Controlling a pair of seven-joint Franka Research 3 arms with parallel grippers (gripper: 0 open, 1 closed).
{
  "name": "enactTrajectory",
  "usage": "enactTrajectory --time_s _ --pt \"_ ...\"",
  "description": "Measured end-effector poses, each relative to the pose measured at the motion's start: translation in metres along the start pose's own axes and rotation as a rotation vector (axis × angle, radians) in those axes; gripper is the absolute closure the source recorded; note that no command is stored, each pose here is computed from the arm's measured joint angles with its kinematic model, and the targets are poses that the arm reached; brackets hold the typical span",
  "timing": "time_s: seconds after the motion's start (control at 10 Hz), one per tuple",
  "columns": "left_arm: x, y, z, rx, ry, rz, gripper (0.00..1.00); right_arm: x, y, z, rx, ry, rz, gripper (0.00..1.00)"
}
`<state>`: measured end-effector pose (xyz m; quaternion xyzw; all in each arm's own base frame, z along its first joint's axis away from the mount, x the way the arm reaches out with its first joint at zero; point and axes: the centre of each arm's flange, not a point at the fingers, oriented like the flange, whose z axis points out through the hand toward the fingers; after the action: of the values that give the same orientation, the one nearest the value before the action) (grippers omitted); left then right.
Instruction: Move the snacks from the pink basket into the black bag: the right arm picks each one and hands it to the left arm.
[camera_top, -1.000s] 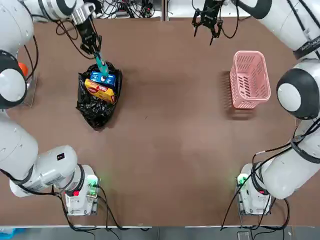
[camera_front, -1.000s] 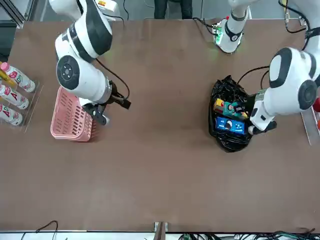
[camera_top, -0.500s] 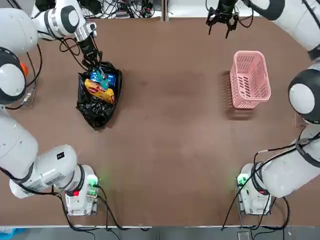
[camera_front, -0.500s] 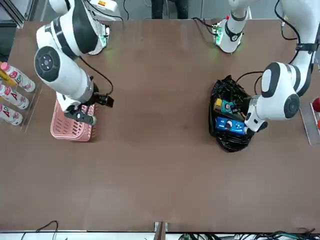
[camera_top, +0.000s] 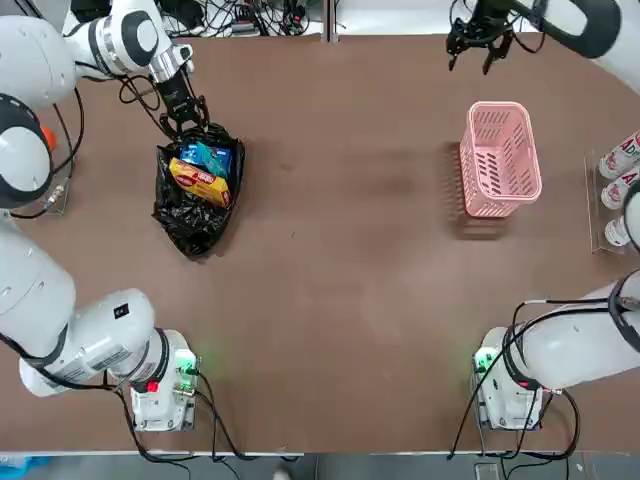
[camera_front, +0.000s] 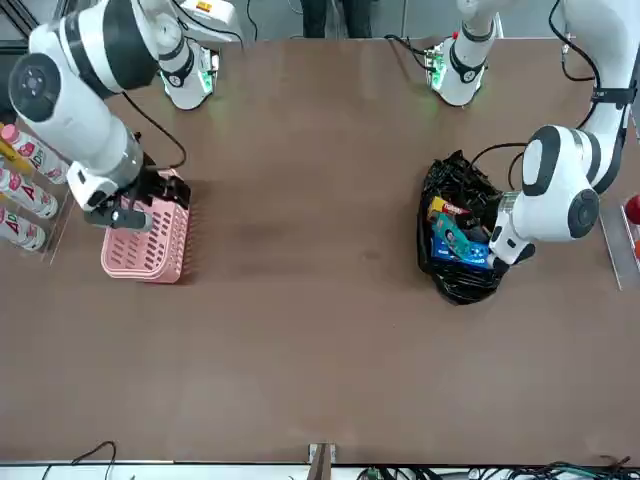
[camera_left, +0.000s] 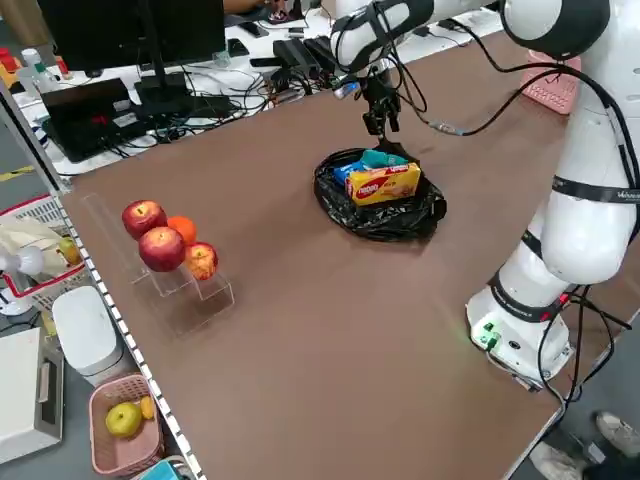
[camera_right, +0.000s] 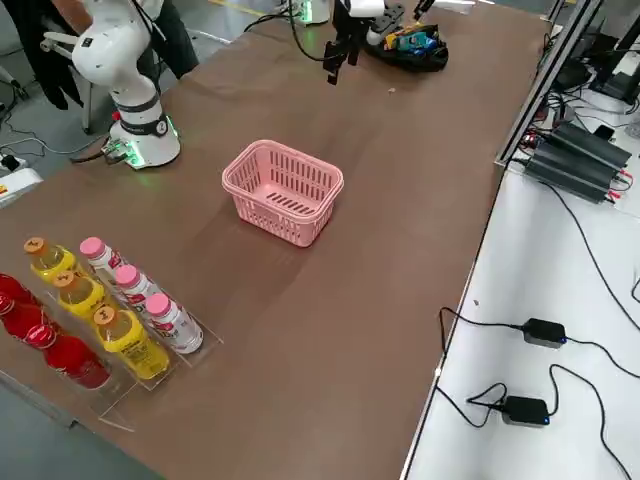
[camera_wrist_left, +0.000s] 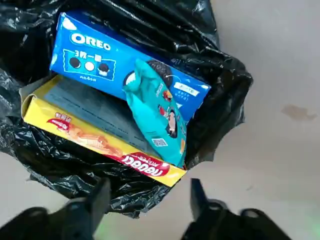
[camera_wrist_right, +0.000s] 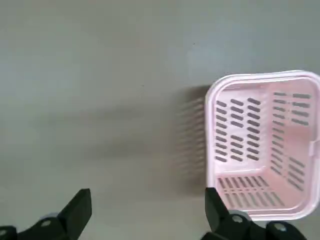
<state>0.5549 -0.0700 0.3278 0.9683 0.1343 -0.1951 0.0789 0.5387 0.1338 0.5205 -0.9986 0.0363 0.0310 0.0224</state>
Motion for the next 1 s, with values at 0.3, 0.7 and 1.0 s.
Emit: enactTrajectory --time_s 0.3,0.7,1.0 --pt "0.001 0.006 -0.065 -0.019 0.108 0.009 0.00 -0.010 0.062 -0.034 0.006 0.024 -0.067 0.00" --pt "-0.027 0.006 -0.191 -0.034 0.342 0.014 0.00 -0.018 0.103 -0.107 -0.064 0.060 -0.085 0.00" --pt "-0.055 0.009 -0.236 0.073 0.432 0.128 0.00 -0.014 0.125 -0.119 -0.063 0.100 -0.100 0.00"
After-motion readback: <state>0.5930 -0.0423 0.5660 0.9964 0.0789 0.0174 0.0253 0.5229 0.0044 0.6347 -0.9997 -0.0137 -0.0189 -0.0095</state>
